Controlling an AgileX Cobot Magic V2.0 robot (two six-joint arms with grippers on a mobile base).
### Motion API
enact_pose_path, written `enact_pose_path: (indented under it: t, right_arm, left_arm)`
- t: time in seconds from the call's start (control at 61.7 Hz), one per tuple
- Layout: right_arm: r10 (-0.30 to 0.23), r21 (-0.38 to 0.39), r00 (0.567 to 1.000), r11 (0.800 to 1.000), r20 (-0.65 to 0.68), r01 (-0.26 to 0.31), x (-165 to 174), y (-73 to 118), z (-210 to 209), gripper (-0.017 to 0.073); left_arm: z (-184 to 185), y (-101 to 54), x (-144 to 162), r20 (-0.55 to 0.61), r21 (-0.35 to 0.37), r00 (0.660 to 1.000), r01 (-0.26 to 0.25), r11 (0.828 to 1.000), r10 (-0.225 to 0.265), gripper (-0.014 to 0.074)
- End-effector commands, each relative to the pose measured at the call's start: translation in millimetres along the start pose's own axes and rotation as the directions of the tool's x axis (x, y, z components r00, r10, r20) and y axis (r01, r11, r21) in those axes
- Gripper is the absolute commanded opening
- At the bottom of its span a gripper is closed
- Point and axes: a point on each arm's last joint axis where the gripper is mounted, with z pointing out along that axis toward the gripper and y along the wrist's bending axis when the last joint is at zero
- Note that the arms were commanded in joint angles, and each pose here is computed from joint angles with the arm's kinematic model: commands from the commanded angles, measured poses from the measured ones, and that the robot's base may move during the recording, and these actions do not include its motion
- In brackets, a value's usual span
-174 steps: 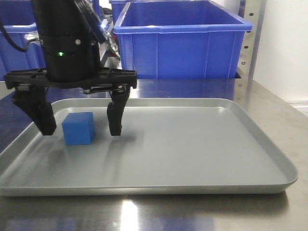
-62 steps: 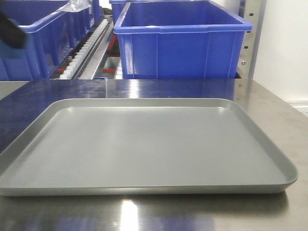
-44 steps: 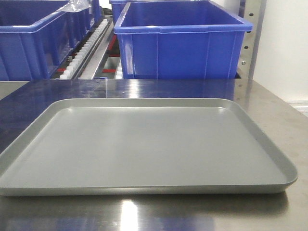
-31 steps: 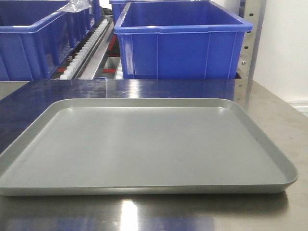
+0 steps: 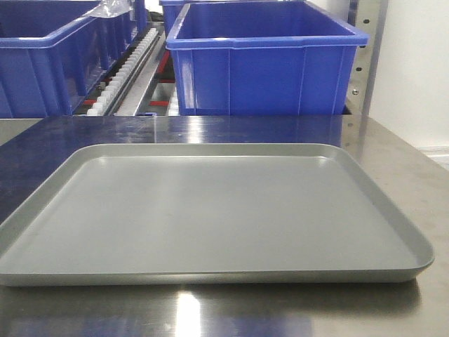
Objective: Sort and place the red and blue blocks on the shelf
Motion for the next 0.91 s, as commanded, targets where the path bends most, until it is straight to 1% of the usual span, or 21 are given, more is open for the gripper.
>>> enact_pose_path:
  t: [0.0,0.891]
  right_arm:
    - [-0.009,0.005,0.994,1.0,0.11,0.008,-17.1,-0.1,-1.2,0.0045]
    - [-0.009,0.005,0.994,1.0,0.11,0.008,-17.1,-0.1,-1.2,0.0045]
  left_arm:
    - [-1.2,0.3,-17.8,0.115,-0.01,0.993,0.0,1.0,0.001,0.0124]
    - [-1.2,0.3,-17.8,0.115,-0.01,0.993,0.0,1.0,0.001,0.0124]
